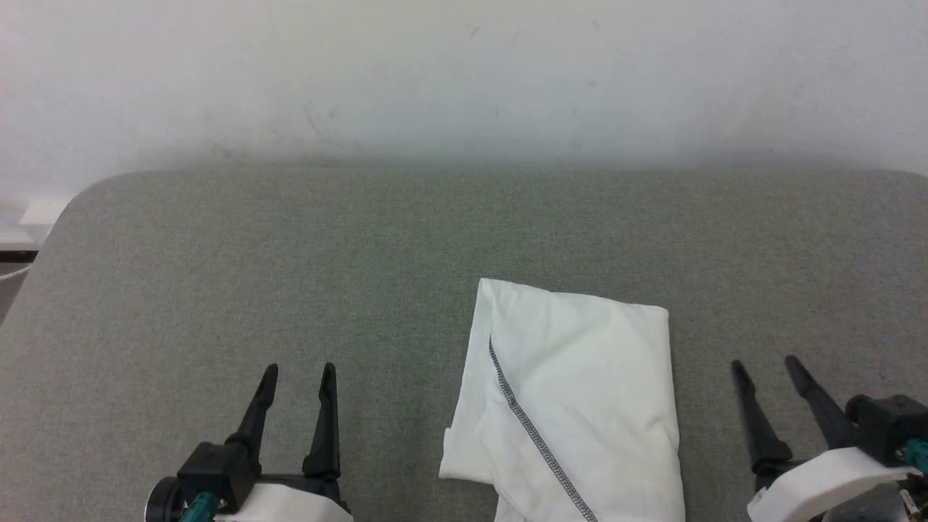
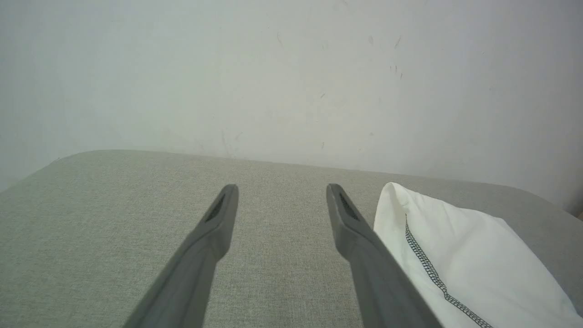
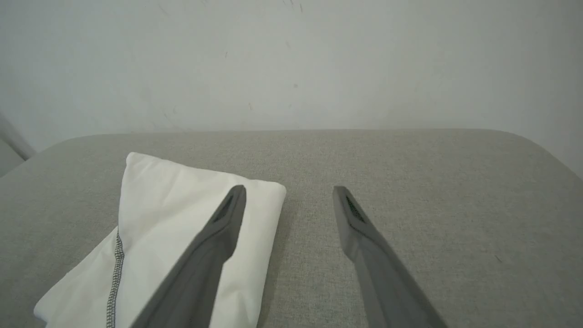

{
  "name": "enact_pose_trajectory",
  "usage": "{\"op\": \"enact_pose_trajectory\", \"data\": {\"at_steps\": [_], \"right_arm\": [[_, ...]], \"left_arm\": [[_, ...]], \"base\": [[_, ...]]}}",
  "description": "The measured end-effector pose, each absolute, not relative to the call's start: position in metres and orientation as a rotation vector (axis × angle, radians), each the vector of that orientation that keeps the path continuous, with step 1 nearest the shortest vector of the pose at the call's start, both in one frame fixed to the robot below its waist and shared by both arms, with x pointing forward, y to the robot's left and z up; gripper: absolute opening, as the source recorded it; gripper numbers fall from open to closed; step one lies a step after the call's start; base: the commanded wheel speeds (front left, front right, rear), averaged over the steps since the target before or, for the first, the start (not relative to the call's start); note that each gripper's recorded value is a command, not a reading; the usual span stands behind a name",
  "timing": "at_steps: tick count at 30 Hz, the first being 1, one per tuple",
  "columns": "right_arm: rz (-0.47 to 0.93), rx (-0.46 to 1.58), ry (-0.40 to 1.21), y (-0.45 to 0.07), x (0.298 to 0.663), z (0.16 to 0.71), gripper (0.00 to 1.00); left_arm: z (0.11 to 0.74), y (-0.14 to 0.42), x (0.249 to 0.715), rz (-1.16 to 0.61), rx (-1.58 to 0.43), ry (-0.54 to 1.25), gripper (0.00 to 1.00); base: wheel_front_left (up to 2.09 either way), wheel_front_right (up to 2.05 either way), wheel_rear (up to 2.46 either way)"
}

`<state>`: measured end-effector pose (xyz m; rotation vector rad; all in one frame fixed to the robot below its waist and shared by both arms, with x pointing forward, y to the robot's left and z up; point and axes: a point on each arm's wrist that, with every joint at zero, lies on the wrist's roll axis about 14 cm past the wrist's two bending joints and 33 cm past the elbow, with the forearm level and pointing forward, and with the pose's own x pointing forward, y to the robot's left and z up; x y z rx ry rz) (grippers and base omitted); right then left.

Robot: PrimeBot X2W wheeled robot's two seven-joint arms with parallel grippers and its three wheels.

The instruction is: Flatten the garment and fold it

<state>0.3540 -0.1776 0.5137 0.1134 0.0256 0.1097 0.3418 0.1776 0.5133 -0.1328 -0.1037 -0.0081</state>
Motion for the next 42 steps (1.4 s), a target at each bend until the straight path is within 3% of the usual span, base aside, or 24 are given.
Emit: {"op": "enact_pose_trajectory", "data": {"at_steps": [14,24,25,26,27,34,42], "right_arm": [[0.251,0.317,0.671,-0.140,0.371,0.423,1.00],[0.306,0.360,0.858,-0.106,0.379,0.381,1.00],[0.314,0.351,0.861,-0.103,0.380,0.380,0.85],[0.322,0.335,0.859,-0.101,0.381,0.379,0.24],[0.327,0.321,0.847,-0.100,0.382,0.380,0.00],[0.372,0.124,0.760,-0.109,0.382,0.390,0.00],[0.365,-0.175,0.710,-0.168,0.393,0.426,0.00]], "left_arm": [[0.499,0.179,0.349,0.006,-0.136,-0.055,1.00],[0.490,0.195,0.341,0.066,-0.129,-0.024,1.00],[0.489,0.195,0.340,0.068,-0.129,-0.022,1.00],[0.489,0.195,0.340,0.069,-0.129,-0.023,1.00],[0.489,0.195,0.339,0.068,-0.130,-0.024,1.00],[0.496,0.182,0.344,0.023,-0.138,-0.045,1.00],[0.506,0.139,0.366,-0.111,-0.193,-0.071,1.00]], "base": [[0.00,0.00,0.00],[0.00,0.00,0.00],[0.00,0.00,0.00],[0.00,0.00,0.00],[0.00,0.00,0.00],[0.00,0.00,0.00],[0.00,0.00,0.00]]}}
